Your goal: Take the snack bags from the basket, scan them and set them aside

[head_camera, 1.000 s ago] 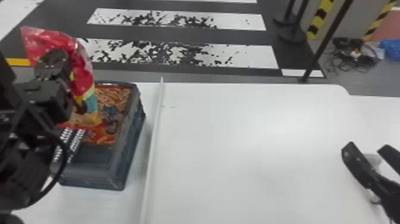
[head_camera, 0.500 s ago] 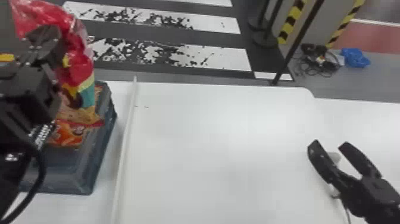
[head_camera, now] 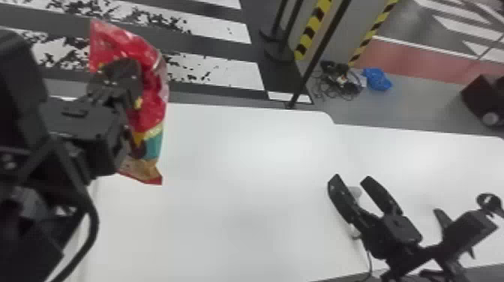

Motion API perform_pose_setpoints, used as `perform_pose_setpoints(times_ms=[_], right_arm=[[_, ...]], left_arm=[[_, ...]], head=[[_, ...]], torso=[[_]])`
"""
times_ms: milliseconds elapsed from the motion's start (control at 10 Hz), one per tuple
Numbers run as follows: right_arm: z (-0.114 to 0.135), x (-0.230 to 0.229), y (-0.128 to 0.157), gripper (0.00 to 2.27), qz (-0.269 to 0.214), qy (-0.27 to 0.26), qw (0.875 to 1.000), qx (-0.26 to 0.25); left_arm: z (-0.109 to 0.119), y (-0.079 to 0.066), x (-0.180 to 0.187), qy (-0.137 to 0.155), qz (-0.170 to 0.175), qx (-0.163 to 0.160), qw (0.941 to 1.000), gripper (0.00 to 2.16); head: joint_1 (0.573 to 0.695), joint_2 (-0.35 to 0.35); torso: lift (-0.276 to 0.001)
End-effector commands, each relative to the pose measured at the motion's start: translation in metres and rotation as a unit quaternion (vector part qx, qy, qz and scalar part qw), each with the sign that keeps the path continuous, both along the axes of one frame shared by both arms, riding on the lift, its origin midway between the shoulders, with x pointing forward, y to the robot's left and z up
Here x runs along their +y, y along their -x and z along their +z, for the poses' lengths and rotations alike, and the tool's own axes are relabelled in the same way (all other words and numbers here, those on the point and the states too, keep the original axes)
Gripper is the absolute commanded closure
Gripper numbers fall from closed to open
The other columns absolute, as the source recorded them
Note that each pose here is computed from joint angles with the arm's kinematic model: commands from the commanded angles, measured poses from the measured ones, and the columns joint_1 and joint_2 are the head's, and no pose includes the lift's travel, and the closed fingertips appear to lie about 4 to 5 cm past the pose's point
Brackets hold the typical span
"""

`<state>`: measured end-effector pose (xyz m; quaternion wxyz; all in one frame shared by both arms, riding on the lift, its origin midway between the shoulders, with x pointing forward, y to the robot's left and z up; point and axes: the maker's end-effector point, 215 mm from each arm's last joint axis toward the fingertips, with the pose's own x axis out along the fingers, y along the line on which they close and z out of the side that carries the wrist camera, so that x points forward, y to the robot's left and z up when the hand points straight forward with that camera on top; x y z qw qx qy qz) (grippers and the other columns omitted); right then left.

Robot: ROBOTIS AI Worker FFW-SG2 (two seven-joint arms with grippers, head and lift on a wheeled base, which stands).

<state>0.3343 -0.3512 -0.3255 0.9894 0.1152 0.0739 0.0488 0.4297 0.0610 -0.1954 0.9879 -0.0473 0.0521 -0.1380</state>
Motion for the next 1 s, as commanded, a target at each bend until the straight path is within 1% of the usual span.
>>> perform_pose_setpoints(times_ms=[0, 100, 200, 300, 400, 600, 700, 900], right_arm=[[-0.003, -0.002, 0.0, 0.12, -0.003, 0.0, 1.0, 0.001], [-0.005, -0.003, 0.0, 0.12, -0.005, 0.001, 1.0, 0.002], [-0.005, -0.004, -0.002, 0.12, -0.005, 0.001, 1.0, 0.002], [-0.003, -0.004, -0.003, 0.12, -0.005, 0.003, 1.0, -0.001], [-0.003, -0.005, -0.004, 0.12, -0.006, 0.004, 1.0, -0.002], [-0.007, -0.009, -0.005, 0.12, -0.011, 0.006, 1.0, -0.001], [-0.008, -0.013, -0.007, 0.12, -0.013, 0.008, 1.0, -0.003], [-0.009, -0.018, -0.01, 0.12, -0.017, 0.01, 1.0, -0.006]], left_arm=[[-0.039, -0.006, -0.033, -0.006, -0.028, 0.031, 0.9991, 2.15], [-0.061, -0.008, -0.054, -0.002, -0.053, 0.051, 0.9973, 2.15], [-0.079, -0.012, -0.073, 0.014, -0.078, 0.069, 0.9945, 2.15], [-0.1, -0.012, -0.094, 0.028, -0.105, 0.094, 0.9897, 2.15], [-0.124, -0.013, -0.118, 0.044, -0.133, 0.123, 0.9825, 2.15], [-0.166, -0.013, -0.157, 0.039, -0.169, 0.158, 0.9723, 2.15], [-0.191, -0.008, -0.169, 0.036, -0.187, 0.18, 0.9652, 2.15], [-0.229, -0.003, -0.188, 0.032, -0.213, 0.21, 0.9537, 2.15]], head=[[0.695, -0.35], [0.695, -0.35], [0.695, -0.35], [0.695, -0.35], [0.695, -0.35], [0.695, -0.35], [0.695, -0.35], [0.695, -0.35]], torso=[[-0.075], [-0.075], [-0.075], [-0.075], [-0.075], [-0.075], [-0.075], [-0.075]])
